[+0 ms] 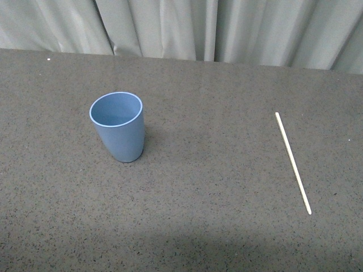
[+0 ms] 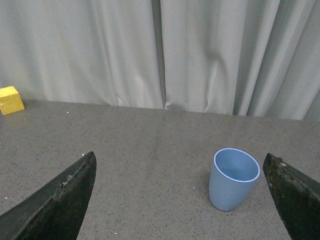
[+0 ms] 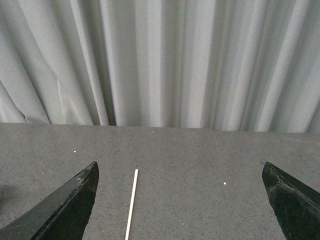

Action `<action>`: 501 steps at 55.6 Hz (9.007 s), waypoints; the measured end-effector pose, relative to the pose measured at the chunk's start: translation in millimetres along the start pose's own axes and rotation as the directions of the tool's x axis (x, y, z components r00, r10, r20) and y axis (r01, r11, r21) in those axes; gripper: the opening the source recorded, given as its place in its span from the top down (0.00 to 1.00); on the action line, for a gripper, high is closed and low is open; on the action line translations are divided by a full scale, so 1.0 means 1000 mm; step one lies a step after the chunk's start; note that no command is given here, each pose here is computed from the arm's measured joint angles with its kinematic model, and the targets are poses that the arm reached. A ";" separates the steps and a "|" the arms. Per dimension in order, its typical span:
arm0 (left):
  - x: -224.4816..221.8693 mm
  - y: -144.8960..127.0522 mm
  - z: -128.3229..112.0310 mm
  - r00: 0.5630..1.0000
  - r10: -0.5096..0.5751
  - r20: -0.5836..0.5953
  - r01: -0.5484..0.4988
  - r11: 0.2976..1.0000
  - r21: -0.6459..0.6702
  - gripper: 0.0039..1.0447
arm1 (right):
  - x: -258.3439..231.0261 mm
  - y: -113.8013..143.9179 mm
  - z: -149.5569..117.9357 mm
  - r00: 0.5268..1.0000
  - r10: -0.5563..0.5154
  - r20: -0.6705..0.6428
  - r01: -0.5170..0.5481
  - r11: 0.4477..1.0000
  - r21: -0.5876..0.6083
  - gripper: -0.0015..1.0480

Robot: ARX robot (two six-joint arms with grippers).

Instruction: Transfer chopsticks to blue cup

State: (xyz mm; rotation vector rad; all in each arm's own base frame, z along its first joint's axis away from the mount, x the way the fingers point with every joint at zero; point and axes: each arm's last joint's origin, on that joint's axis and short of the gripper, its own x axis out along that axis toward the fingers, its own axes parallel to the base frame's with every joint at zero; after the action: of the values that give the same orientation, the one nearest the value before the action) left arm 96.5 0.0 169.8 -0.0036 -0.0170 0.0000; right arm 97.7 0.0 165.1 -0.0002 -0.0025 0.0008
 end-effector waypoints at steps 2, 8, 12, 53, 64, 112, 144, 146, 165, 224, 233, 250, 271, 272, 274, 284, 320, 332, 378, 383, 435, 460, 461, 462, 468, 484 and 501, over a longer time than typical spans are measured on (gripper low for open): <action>0.000 0.000 0.000 1.000 0.000 0.000 0.000 1.000 0.000 0.06 | 0.000 0.000 0.000 1.000 0.000 0.000 0.000 1.000 0.000 0.09; 0.000 0.000 0.000 1.000 0.000 0.000 0.000 1.000 0.000 0.06 | 0.000 0.000 0.000 1.000 0.000 0.000 0.000 1.000 0.000 0.09; 0.000 0.000 0.000 1.000 0.000 0.000 0.000 1.000 0.000 0.06 | 0.000 0.000 0.000 1.000 0.000 0.000 0.000 1.000 0.000 0.09; 0.000 0.000 0.000 1.000 0.000 0.000 0.000 1.000 0.000 0.06 | 0.000 0.000 0.000 1.000 0.000 0.000 0.000 1.000 0.000 0.09; 0.000 0.000 0.000 1.000 0.000 0.000 0.000 1.000 0.000 0.06 | 0.000 0.000 0.000 1.000 0.000 0.000 0.000 1.000 0.000 0.09; 0.000 0.000 0.000 1.000 0.000 0.000 0.000 1.000 0.000 0.06 | 0.144 0.018 -0.033 0.676 0.063 -0.735 -0.090 0.996 0.002 0.09; 0.000 0.000 0.000 1.000 0.000 0.000 0.000 1.000 0.000 0.06 | 0.259 0.054 -0.086 0.454 0.163 -0.876 -0.040 0.986 0.162 0.09; 0.000 0.000 0.000 1.000 0.000 0.000 0.000 1.000 0.000 0.06 | 0.262 0.055 -0.088 0.444 0.164 -0.881 -0.039 0.986 0.163 0.09; 0.000 0.000 0.000 1.000 0.000 0.000 0.000 1.000 0.000 0.06 | 0.278 0.058 -0.116 0.336 0.139 -0.932 -0.001 0.989 0.147 0.14; 0.000 0.000 0.000 1.000 0.000 0.000 0.000 1.000 0.000 0.06 | 0.270 0.069 -0.096 0.445 0.133 -0.886 -0.101 0.990 0.098 0.99; 0.000 0.000 0.000 1.000 0.000 0.000 0.000 1.000 0.000 0.06 | 0.260 0.088 -0.052 0.641 0.263 -0.721 -0.253 0.959 0.125 0.99; 0.000 0.000 0.000 1.000 0.000 0.000 0.000 1.000 0.000 0.06 | 0.243 0.138 -0.022 0.818 0.452 -0.356 -0.477 0.879 0.018 0.99; 0.000 0.000 0.000 1.000 0.000 0.000 0.000 1.000 0.000 0.06 | 0.247 0.225 -0.018 0.640 0.764 -0.075 -0.757 0.645 0.110 0.99; 0.000 0.000 0.000 1.000 0.000 0.000 0.000 1.000 0.000 0.06 | 0.248 0.227 -0.019 0.634 0.770 -0.074 -0.762 0.638 0.113 0.99; 0.000 0.000 0.000 1.000 0.000 0.000 0.000 1.000 0.000 0.06 | 0.249 0.232 -0.019 0.625 0.777 -0.071 -0.768 0.629 0.119 0.99; 0.000 0.000 0.000 1.000 0.000 0.000 0.000 1.000 0.000 0.06 | 0.257 0.249 -0.036 0.598 0.797 -0.088 -0.780 0.604 0.167 0.99; 0.000 0.000 0.000 1.000 0.000 0.000 0.000 1.000 0.000 0.06 | 0.241 0.247 -0.082 0.604 0.772 -0.197 -0.742 0.635 0.215 0.97; 0.000 0.000 0.000 1.000 0.000 0.000 0.000 1.000 0.000 0.06 | 0.231 0.226 -0.073 0.642 0.736 -0.214 -0.692 0.677 0.251 0.61; 0.000 0.000 0.000 1.000 0.000 0.000 0.000 1.000 0.000 0.06 | 0.125 0.017 -0.017 0.850 -0.271 -0.452 0.291 0.956 -0.027 0.09; 0.000 0.000 0.000 1.000 0.000 0.000 0.000 1.000 0.000 0.06 | 0.102 0.009 -0.010 0.852 -0.332 -0.405 0.340 0.939 -0.055 0.09; 0.000 0.000 0.000 1.000 0.000 -0.001 0.000 1.000 0.000 0.06 | 0.035 0.000 0.000 1.000 0.000 -0.006 0.000 1.000 0.003 0.99; 0.000 0.000 0.000 1.000 0.000 -0.001 0.000 1.000 0.000 0.06 | 0.020 0.000 0.003 1.000 0.001 0.005 -0.001 1.000 0.003 0.99; 0.000 0.000 0.000 1.000 0.000 -0.001 0.000 1.000 0.000 0.06 | 0.019 0.000 0.003 1.000 0.001 0.005 -0.001 1.000 0.003 0.99; 0.000 0.000 0.000 1.000 0.000 -0.001 0.000 1.000 0.000 0.06 | 0.019 0.000 0.003 1.000 0.001 0.005 -0.001 1.000 0.003 0.99; 0.000 0.000 0.000 1.000 0.000 -0.001 0.000 1.000 0.000 0.06 | 0.017 0.000 0.003 1.000 0.001 0.005 -0.001 1.000 0.003 0.99; 0.000 0.000 0.000 1.000 0.000 -0.001 0.000 1.000 0.000 0.06 | 0.011 0.000 0.003 1.000 0.001 0.006 -0.001 1.000 0.003 0.99; 0.000 0.000 0.000 1.000 0.000 0.000 0.000 1.000 0.000 0.06 | 0.000 0.000 0.000 1.000 0.003 -0.001 -0.003 1.000 0.001 0.98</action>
State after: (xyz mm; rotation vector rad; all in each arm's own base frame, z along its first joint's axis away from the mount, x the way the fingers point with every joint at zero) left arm 96.6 0.0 169.7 -0.0036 -0.0166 -0.0004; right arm 97.7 0.3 165.0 0.0010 -0.0017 0.0038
